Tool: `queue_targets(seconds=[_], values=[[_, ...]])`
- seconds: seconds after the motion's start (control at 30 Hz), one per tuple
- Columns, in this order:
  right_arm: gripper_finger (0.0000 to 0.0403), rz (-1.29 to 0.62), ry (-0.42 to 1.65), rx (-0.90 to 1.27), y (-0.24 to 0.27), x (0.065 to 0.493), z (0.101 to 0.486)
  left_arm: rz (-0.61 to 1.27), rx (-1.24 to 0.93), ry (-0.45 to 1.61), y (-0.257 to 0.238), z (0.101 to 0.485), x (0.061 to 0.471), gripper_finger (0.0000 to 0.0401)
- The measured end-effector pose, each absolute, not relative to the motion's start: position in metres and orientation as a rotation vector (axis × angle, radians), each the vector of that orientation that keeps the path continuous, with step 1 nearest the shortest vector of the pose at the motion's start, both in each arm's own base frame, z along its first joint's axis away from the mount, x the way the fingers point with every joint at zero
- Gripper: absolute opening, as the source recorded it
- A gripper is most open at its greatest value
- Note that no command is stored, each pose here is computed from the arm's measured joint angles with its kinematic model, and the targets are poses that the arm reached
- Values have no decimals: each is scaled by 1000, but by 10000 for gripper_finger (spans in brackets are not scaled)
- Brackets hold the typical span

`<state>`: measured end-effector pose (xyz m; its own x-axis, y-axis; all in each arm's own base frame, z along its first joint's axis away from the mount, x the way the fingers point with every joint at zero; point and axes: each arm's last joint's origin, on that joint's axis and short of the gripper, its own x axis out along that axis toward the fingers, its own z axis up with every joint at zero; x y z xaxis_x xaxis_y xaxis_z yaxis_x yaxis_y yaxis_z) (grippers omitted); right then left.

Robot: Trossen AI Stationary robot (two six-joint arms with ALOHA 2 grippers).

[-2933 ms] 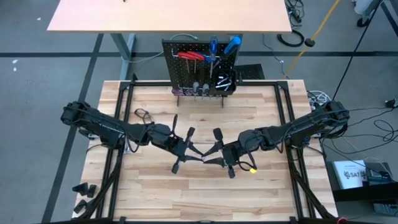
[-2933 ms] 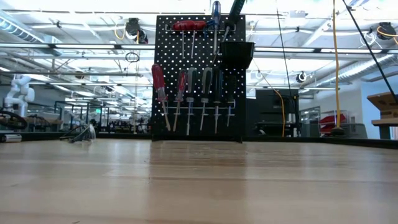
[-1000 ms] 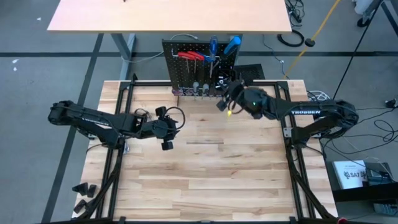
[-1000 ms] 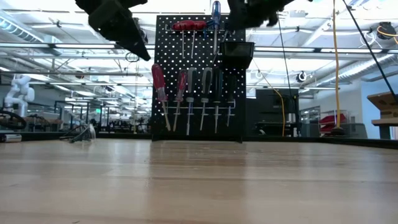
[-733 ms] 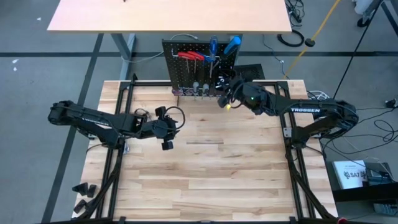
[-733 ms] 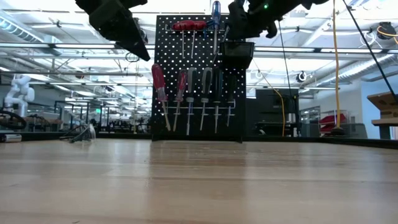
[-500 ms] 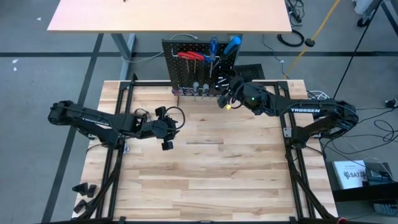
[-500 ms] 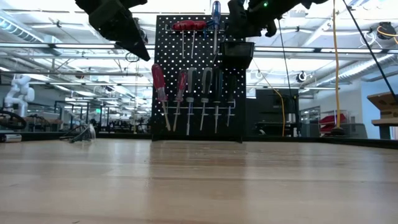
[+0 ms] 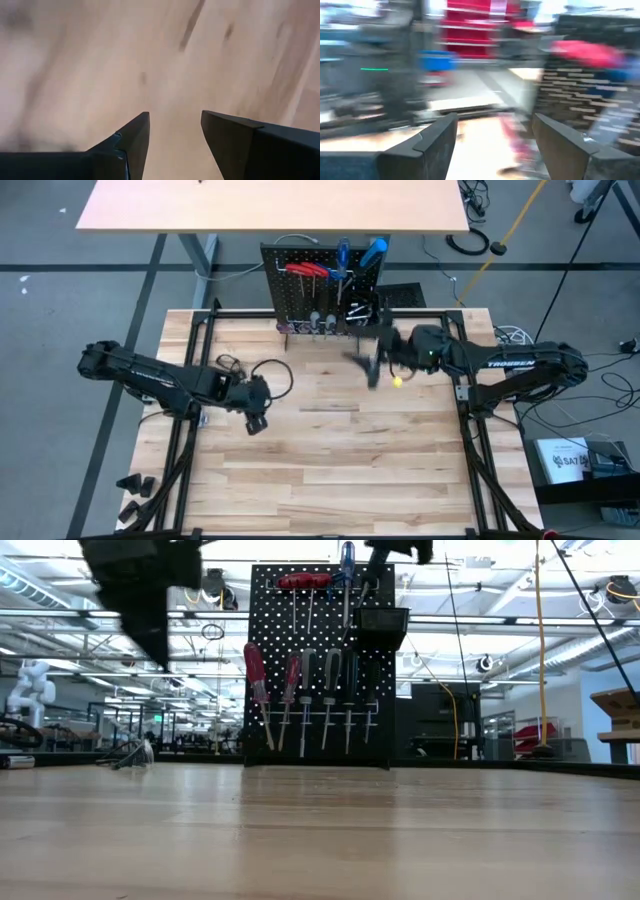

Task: Hang tools onto peg board
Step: Put the socket wrench into the black bin on the peg board

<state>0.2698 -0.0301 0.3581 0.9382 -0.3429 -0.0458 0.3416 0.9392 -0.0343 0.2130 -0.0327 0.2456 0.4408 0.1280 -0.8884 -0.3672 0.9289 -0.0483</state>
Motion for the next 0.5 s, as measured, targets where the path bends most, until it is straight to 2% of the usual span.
queue_targets(seconds=[0.1,0.2,0.33,0.5], values=[[249,-111,103,-7,-10,273,352,433,-410,1157,-37,241,202,187],[249,33,222,-9,7,279,336,625,-529,1249,-39,238,186,187],[249,113,405,-24,25,287,309,999,-574,1270,-31,236,165,187],[249,150,461,-75,33,293,296,1165,-636,1260,-26,223,156,187]])
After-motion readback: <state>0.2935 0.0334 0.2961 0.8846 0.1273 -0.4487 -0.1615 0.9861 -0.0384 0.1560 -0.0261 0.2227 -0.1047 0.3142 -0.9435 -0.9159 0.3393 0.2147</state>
